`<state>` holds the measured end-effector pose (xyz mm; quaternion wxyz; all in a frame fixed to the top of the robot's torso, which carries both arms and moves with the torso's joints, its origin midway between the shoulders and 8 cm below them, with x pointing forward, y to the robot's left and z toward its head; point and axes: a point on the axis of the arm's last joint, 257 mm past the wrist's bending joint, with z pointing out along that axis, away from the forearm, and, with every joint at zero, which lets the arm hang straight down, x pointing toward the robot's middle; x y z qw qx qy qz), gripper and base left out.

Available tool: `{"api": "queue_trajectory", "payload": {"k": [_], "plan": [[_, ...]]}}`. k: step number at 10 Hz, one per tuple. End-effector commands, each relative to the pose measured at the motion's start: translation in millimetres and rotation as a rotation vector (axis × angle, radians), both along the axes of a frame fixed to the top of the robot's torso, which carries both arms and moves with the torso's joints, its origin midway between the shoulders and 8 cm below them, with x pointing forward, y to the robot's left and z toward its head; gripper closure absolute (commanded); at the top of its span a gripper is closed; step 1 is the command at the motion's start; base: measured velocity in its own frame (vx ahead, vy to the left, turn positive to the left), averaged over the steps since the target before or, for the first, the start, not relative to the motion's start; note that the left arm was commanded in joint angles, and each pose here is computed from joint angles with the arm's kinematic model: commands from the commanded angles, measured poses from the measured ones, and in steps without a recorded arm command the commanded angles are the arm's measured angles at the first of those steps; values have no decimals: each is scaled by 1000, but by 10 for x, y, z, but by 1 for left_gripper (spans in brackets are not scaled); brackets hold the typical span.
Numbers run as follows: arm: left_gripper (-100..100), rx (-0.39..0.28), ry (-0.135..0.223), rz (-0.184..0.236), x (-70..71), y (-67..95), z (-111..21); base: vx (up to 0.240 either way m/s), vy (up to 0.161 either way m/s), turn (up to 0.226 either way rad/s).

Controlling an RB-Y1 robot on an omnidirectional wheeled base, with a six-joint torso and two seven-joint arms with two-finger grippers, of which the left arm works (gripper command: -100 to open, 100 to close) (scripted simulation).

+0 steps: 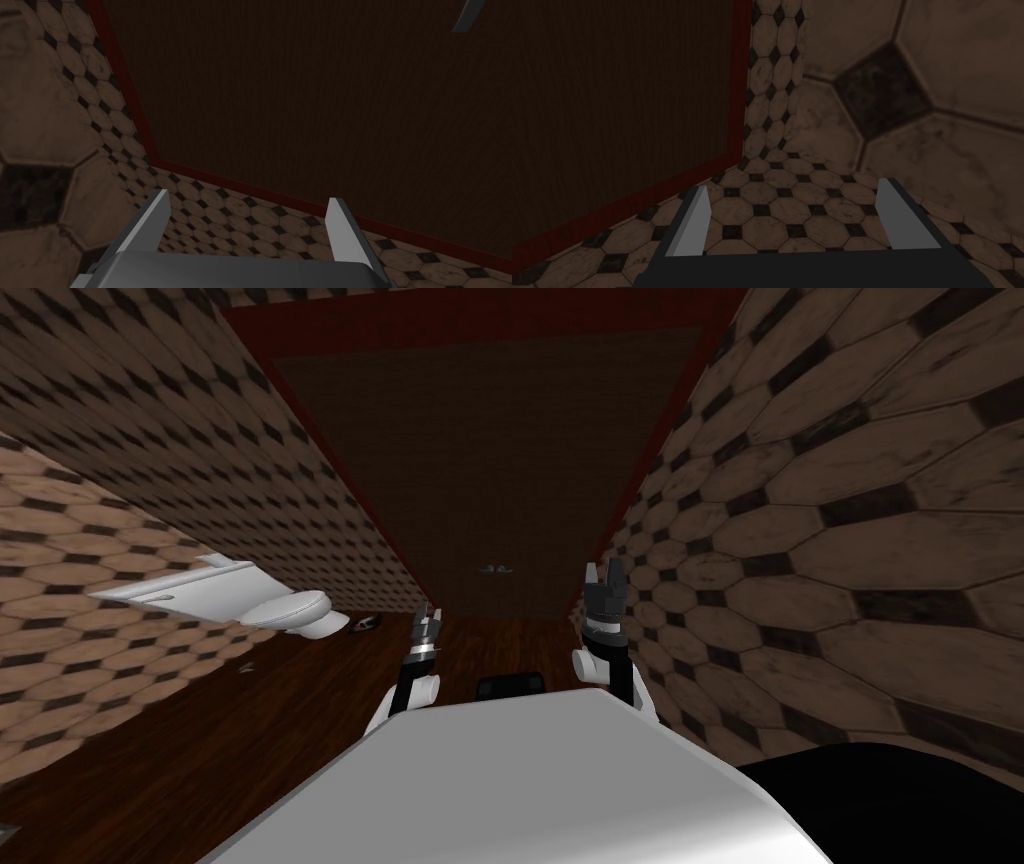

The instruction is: Pull the door open

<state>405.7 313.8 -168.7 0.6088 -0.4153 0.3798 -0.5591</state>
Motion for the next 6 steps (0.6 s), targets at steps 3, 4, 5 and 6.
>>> {"api": "queue_trajectory", "payload": {"k": [3, 4, 5, 6], "plan": [[-100, -6, 46, -6, 52, 72, -309, 91, -28, -86], [-100, -8, 59, -7, 61, 90, -393, 104, -3, -75], [-100, -9, 72, -8, 68, 110, -477, 115, -22, -88], [-100, -10, 84, -8, 74, 129, -559, 111, -19, -81]]}}
